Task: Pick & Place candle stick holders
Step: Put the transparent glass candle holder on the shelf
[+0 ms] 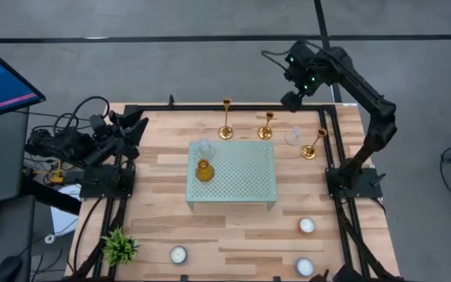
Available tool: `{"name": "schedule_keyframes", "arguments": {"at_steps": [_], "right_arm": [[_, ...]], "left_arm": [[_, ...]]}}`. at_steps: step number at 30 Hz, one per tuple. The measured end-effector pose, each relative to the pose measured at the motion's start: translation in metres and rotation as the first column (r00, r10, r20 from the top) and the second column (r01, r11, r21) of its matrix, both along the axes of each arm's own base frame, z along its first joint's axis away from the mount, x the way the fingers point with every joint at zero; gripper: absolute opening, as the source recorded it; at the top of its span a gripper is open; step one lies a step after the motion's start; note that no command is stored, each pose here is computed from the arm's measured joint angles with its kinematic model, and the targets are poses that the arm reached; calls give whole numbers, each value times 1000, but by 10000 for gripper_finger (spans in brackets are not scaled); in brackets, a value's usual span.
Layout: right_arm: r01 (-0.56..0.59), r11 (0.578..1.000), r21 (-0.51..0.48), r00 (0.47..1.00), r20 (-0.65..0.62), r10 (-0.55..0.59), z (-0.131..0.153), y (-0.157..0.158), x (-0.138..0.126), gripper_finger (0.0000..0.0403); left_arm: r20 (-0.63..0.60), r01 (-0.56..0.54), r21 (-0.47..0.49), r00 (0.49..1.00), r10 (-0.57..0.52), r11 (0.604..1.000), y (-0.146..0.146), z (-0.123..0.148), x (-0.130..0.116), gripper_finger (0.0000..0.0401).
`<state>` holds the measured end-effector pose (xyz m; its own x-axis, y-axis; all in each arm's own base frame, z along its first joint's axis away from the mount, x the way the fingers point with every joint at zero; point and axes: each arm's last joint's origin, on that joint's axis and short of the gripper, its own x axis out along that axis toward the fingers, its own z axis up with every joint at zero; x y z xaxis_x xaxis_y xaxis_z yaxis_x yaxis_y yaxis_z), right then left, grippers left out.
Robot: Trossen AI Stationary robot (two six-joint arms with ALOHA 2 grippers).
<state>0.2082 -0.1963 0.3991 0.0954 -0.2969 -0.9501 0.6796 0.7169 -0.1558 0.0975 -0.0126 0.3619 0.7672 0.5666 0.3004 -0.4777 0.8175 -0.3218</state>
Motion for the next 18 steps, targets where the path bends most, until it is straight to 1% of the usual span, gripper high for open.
{"name": "schedule_keyframes", "arguments": {"at_steps": [3, 6, 9, 13, 16, 18], "right_arm": [[7, 996, 92, 998, -64, -1, -27, 1, -4, 330], [-1, 980, 201, 995, -100, 21, -52, 4, -4, 336], [-9, 966, 257, 986, -162, 52, -74, 5, -5, 344], [-21, 964, 265, 983, -170, 68, -97, 6, -4, 350], [-57, 974, 220, 989, -124, 86, -105, 7, -6, 352], [-69, 974, 214, 988, -120, 96, -111, 9, -8, 353]], "left_arm": [[0, 0, 0, 1000, 0, 1000, 0, 0, 0, 240], [0, 0, 0, 1000, 0, 1000, 0, 0, 0, 240], [3, 2, -5, 1000, -2, 1000, 0, 0, 0, 240], [14, 8, -20, 1000, -8, 1000, 0, 0, 0, 240], [15, 8, -21, 1000, -8, 1000, 0, 0, 0, 240], [20, 11, -28, 1000, -11, 1000, 0, 0, 0, 240]]}}
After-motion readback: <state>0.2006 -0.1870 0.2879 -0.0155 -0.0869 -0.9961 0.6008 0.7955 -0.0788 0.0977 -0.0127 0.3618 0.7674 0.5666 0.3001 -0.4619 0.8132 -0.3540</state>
